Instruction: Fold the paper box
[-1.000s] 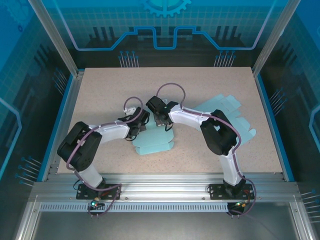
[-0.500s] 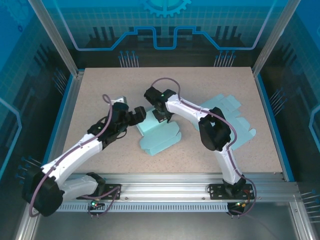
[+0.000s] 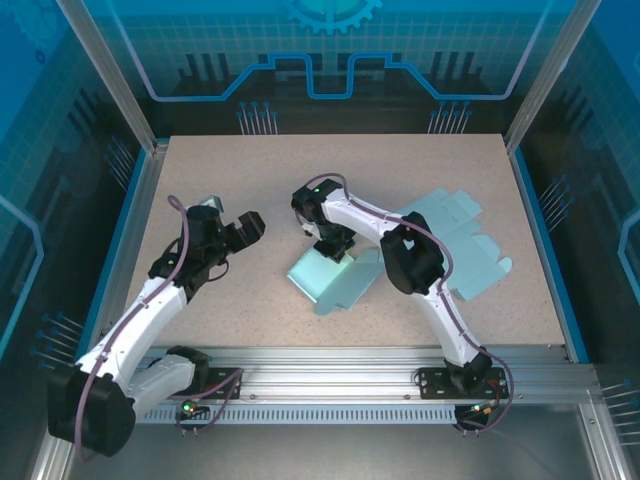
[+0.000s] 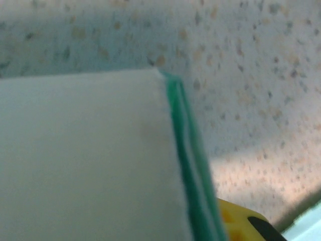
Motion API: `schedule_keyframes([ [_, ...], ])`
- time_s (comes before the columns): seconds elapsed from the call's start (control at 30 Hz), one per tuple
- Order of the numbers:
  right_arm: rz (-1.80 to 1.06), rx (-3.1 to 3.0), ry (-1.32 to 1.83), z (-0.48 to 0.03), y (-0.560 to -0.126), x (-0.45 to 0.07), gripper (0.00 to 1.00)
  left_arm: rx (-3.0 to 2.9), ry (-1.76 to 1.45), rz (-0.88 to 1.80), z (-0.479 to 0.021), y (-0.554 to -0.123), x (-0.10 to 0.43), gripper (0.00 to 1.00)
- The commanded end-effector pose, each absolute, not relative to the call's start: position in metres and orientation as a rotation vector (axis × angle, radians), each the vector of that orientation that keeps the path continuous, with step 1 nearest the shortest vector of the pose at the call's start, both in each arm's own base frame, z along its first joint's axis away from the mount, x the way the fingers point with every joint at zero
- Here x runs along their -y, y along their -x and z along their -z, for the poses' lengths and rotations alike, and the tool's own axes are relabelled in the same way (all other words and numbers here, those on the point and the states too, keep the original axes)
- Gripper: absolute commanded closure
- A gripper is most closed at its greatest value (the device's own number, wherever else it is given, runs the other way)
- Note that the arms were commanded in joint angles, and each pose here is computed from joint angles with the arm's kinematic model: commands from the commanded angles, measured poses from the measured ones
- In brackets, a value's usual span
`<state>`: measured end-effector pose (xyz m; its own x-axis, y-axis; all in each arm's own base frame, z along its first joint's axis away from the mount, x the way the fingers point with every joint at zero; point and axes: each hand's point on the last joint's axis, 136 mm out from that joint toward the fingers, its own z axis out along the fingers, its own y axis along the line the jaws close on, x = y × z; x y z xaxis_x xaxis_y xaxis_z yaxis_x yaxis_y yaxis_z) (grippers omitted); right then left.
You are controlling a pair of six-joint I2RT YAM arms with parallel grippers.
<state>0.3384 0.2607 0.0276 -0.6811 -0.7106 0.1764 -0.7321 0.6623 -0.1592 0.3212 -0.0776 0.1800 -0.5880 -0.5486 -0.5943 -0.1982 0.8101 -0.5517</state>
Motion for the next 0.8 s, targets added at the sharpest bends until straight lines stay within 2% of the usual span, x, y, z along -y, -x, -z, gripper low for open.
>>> schedule_keyframes([
  [0.0, -0.322, 2.715, -1.226, -0.026, -0.345, -0.255, 0.68, -2.211, 0.542, 0.6, -0.17, -0.321, 0.082, 0.01],
  [0.1, -0.335, 2.722, -1.237, -0.026, -0.355, -0.258, 0.56, -2.224, 0.548, 0.604, -0.162, -0.322, 0.083, 0.01],
  [0.27, -0.329, 2.781, -1.257, -0.04, -0.371, -0.265, 0.46, -2.249, 0.552, 0.608, -0.151, -0.326, 0.085, 0.01],
  [0.5, -0.21, 2.899, -1.286, -0.069, -0.384, -0.286, 0.42, -2.286, 0.529, 0.632, -0.14, -0.33, 0.091, 0.01],
  [0.77, -0.231, 2.867, -1.242, -0.048, -0.38, -0.271, 0.42, -2.3, 0.524, 0.652, -0.135, -0.327, 0.094, 0.01],
])
